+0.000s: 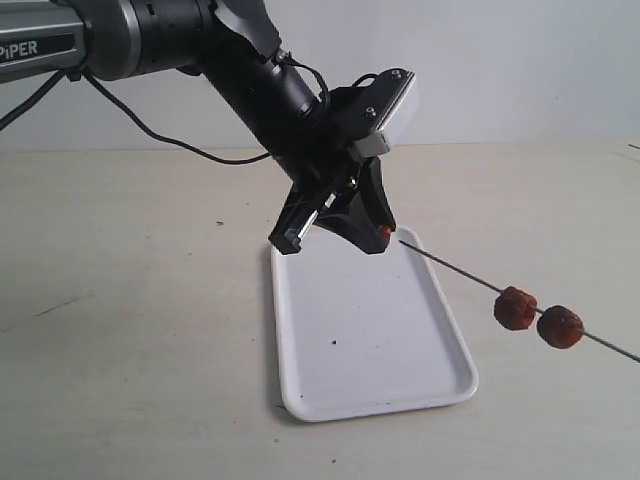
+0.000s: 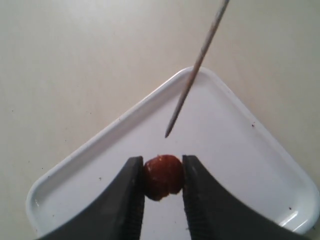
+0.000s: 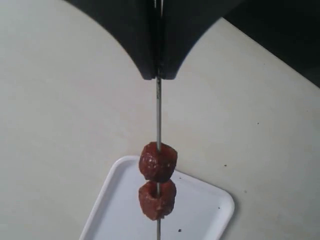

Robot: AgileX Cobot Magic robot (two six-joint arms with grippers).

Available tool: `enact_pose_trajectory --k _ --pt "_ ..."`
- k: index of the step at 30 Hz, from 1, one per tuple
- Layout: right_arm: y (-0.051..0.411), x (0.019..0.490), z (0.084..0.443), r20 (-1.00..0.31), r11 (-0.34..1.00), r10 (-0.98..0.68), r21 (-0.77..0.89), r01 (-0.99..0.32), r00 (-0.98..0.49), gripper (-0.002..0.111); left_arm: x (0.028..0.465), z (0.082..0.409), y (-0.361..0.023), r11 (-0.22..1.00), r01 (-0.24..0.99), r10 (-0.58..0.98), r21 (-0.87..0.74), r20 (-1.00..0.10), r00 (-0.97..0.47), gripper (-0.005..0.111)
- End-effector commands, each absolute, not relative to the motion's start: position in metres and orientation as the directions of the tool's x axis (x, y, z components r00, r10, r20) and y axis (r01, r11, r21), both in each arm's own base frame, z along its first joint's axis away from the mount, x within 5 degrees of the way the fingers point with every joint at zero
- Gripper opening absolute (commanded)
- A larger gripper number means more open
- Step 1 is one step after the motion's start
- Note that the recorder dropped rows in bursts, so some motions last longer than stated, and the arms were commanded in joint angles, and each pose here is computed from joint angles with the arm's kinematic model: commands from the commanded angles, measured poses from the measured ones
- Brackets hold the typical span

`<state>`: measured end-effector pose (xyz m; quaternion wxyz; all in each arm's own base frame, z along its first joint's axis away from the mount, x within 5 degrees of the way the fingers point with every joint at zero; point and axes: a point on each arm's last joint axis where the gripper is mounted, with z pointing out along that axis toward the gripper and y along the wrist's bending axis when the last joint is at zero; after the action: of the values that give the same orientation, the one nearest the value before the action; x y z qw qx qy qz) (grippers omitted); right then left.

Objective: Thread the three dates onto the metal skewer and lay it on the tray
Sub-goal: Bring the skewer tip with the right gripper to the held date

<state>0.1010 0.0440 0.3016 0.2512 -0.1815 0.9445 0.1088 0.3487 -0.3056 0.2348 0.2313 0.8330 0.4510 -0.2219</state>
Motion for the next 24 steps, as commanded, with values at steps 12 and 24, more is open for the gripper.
enact_pose_trajectory --k 12,24 --pt "0.0492 0.1116 0.3013 -0.532 0.9 -0.291 0.13 -0.417 -0.795 0.0 0.3448 0.2429 -0.3079 -0.482 0.855 0.625 0.191 -0.608 0.489 0.027" --pt "0.0437 0.1052 0.2991 -0.482 0.906 -0.324 0.092 -0.414 -0.814 0.0 0.3466 0.2398 -0.3044 -0.507 0.838 0.642 0.202 -0.559 0.524 0.027"
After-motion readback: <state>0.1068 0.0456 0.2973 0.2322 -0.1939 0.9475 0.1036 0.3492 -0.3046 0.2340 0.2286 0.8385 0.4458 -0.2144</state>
